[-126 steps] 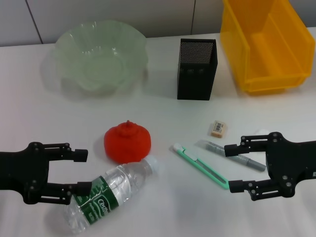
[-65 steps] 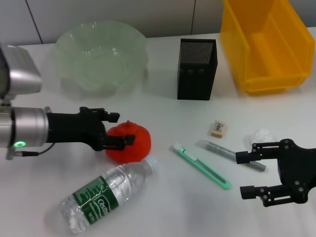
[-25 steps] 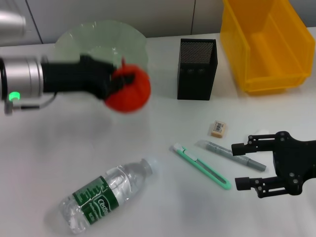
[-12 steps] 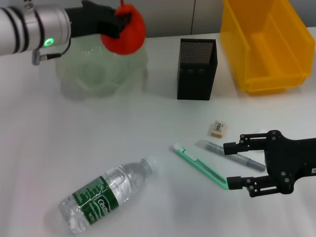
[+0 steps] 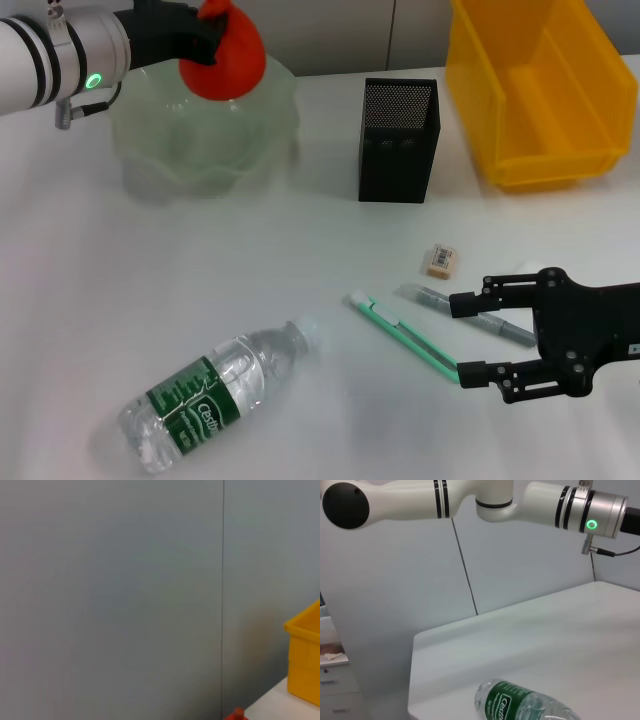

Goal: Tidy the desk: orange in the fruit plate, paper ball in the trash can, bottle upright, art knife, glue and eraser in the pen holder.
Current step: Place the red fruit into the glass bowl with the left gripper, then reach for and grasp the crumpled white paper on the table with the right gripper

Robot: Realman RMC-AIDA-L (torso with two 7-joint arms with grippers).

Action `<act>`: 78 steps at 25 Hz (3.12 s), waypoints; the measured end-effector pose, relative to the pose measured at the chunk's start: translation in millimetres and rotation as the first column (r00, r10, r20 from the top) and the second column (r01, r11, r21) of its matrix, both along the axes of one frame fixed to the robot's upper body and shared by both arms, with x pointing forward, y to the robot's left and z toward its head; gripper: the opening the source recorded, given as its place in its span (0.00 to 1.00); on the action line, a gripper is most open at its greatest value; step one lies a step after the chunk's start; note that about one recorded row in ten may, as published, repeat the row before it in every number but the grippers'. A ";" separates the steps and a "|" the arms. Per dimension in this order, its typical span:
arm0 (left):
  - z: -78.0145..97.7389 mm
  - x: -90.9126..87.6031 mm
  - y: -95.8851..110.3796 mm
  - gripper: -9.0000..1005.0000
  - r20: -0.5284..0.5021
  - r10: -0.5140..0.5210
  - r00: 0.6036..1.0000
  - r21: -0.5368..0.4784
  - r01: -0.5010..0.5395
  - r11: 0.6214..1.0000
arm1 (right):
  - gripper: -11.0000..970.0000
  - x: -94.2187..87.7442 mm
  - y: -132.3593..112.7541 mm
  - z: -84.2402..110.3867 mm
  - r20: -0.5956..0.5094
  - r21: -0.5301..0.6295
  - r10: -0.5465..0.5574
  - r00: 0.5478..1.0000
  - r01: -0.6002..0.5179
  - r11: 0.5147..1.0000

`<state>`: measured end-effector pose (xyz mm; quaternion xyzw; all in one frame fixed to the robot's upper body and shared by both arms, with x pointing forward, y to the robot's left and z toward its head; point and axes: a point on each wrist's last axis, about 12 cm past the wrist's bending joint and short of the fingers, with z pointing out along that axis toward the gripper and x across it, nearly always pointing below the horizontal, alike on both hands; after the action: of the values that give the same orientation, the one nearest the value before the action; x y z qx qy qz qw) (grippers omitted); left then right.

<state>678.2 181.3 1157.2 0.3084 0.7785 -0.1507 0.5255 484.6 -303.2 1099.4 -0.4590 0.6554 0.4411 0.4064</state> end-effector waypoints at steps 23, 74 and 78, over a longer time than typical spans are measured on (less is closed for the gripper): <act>-5.5 -45.7 14.8 0.61 0.020 -0.275 0.961 -0.149 0.275 0.950 | 0.75 5.9 -5.1 7.3 -0.053 -0.021 -0.042 0.998 0.041 0.999; -64.0 -172.9 94.7 0.84 -0.014 -0.636 0.772 -0.292 0.605 0.741 | 0.74 115.7 64.7 47.9 -0.109 -0.919 -0.556 0.824 0.131 0.373; -64.4 -171.9 93.5 0.84 -0.013 -0.634 0.773 -0.294 0.603 0.741 | 0.74 115.6 65.6 41.5 -0.112 -0.921 -0.554 0.825 0.124 0.369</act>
<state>506.3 274.8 1092.9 0.4649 0.6313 -0.4395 0.4384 600.3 -237.5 1140.9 -0.3490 0.9358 0.0216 0.0445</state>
